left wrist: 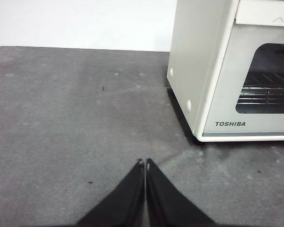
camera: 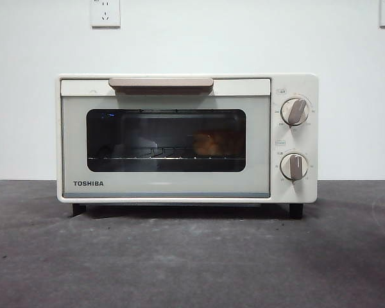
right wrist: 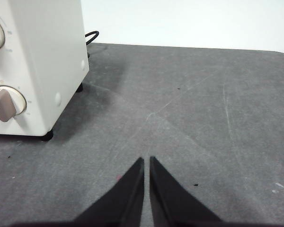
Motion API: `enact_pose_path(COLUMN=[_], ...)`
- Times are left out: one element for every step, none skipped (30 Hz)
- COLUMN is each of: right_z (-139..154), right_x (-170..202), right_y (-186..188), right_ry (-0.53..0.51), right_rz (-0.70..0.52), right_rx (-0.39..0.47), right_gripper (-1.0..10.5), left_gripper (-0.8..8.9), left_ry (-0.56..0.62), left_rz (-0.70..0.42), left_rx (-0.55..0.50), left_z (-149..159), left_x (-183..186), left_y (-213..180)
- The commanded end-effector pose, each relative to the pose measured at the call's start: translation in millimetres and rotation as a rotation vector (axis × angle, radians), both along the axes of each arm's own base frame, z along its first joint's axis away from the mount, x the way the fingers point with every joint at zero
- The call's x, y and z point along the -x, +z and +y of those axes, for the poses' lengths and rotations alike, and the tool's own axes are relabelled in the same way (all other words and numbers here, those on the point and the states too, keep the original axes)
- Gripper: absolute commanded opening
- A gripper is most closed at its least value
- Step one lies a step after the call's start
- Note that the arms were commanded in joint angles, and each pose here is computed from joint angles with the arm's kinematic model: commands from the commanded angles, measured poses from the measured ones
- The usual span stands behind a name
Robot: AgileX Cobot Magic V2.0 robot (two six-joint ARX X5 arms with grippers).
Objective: The left arm flap open the oven, the right arm pick bread and place it into oven, the left arm flap close the oven
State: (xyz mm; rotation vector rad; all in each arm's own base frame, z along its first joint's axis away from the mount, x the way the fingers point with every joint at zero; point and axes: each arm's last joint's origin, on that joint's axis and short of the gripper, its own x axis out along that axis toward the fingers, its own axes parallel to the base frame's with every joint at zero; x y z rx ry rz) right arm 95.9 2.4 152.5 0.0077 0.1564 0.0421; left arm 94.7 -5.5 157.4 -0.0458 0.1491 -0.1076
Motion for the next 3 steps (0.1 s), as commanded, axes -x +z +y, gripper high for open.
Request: enact_pose_path(right_z=[-0.1,-0.1,-0.1], right_x=[-0.3,-0.3,-0.3], right_y=[-1.0,-1.0,-1.1], right_ry=[0.0,0.0,0.0], right_rz=[-0.006,-0.006,-0.006], right_rx=[0.004,0.004,0.004], right_gripper=[0.2,0.2,0.2], left_gripper=[0.1,0.1,0.1], left_ry=[0.003,0.003,0.003], left_rz=[0.002,0.002,0.002], left_rx=[-0.001,-0.001,-0.001], left_z=[0.2,0.2,0.2], left_x=[-1.2,-1.2,-1.2], left_y=[-5.2,-5.2,-5.2])
